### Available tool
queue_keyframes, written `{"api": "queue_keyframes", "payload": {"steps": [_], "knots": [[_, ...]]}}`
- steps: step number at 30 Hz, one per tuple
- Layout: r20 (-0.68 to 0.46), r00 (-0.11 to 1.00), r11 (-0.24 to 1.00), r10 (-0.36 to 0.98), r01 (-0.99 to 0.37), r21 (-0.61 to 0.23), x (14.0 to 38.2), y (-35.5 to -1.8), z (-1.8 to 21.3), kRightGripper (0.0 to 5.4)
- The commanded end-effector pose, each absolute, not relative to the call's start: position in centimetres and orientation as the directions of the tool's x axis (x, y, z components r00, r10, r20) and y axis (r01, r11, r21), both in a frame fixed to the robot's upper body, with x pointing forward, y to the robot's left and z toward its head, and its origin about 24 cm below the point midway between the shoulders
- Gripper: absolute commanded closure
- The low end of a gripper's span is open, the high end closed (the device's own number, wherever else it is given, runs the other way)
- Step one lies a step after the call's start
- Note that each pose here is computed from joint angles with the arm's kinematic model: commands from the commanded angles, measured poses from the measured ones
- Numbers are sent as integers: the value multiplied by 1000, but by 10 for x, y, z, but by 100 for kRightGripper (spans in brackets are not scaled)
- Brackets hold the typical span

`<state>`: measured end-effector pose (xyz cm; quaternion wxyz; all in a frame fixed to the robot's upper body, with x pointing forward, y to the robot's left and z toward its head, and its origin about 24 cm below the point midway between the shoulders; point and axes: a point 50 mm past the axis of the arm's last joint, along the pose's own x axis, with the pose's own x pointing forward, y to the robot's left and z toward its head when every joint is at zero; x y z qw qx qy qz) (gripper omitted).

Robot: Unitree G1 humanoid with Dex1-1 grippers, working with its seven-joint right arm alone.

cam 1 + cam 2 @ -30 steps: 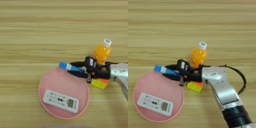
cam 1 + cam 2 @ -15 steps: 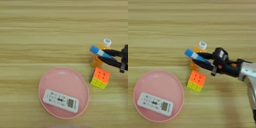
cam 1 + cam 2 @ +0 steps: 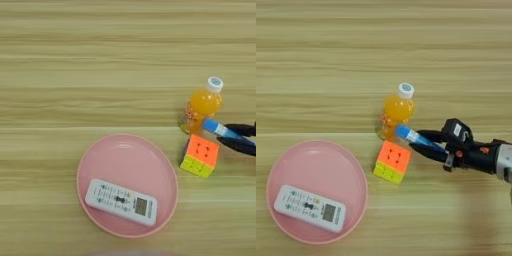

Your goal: Move the objects on the table

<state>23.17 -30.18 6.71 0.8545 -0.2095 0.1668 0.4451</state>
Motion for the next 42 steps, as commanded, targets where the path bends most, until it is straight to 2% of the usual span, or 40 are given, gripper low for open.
{"api": "queue_keyframes", "payload": {"steps": [1, 13, 28, 29, 32, 42], "knots": [[-455, 611, 507, 647, -792, -342, 248, -308, 88, 399], [-520, 577, 465, 630, -816, -342, 247, -307, 68, 399], [-558, 559, 429, 613, -829, -358, 250, -306, 59, 399], [-558, 560, 430, 613, -829, -358, 250, -306, 59, 370], [-554, 562, 434, 614, -827, -358, 250, -306, 59, 333], [-534, 577, 452, 618, -817, -359, 252, -306, 62, 227]]}}
